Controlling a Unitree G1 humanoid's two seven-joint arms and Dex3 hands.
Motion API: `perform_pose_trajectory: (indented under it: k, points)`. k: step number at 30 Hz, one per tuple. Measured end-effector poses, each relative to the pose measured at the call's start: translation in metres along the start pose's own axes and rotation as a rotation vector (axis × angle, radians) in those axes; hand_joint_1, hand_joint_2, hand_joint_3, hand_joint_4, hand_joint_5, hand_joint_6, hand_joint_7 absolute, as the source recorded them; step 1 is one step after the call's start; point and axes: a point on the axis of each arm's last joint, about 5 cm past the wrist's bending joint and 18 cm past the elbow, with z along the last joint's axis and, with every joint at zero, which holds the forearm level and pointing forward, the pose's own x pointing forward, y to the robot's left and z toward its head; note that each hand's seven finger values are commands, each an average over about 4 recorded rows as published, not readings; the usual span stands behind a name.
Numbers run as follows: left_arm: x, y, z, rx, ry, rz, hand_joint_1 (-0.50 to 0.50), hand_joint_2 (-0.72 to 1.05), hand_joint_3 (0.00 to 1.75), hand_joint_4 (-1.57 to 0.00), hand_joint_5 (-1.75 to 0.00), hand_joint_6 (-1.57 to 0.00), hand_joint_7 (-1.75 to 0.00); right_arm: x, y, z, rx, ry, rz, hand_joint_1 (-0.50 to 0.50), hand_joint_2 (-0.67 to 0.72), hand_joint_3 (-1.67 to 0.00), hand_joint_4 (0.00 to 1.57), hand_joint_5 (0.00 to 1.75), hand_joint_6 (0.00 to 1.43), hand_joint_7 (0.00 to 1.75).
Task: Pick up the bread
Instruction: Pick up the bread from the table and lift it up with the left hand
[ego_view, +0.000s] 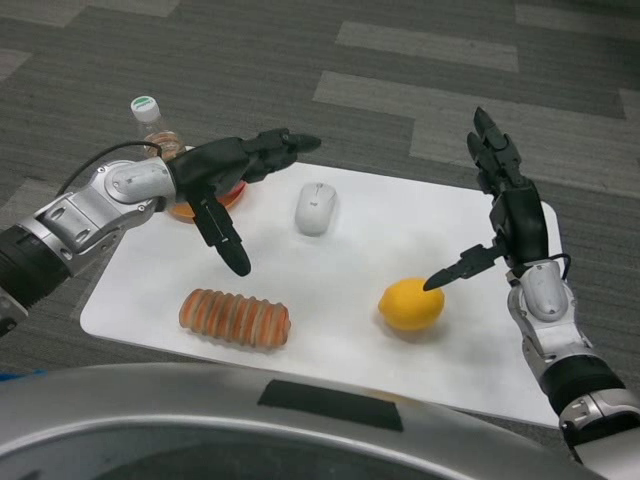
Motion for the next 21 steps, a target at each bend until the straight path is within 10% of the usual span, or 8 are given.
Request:
perform_pose_trajectory:
  k: [9, 13, 21]
  points:
    - [0.010, -0.018, 0.002, 0.075, 0.101, -0.178, 0.46, 0.14, 0.09, 0.00, -0.10, 0.00, -0.28, -0.001, -0.003, 0.000, -0.017, 0.009, 0.019, -0.21, 0.15, 0.00, 0.00, 0.00, 0.00, 0.00]
    - [0.012, -0.025, 0.000, 0.154, 0.154, -0.237, 0.49, -0.33, 0.09, 0.00, -0.15, 0.00, -0.28, -0.001, -0.003, 0.000, -0.018, 0.009, 0.022, -0.21, 0.15, 0.00, 0.00, 0.00, 0.00, 0.00]
    - [0.013, -0.041, -0.010, 0.289, 0.282, -0.345, 0.50, -0.64, 0.09, 0.00, -0.69, 0.00, -0.28, -0.001, -0.003, 0.000, -0.019, 0.009, 0.024, -0.21, 0.15, 0.00, 0.00, 0.00, 0.00, 0.00]
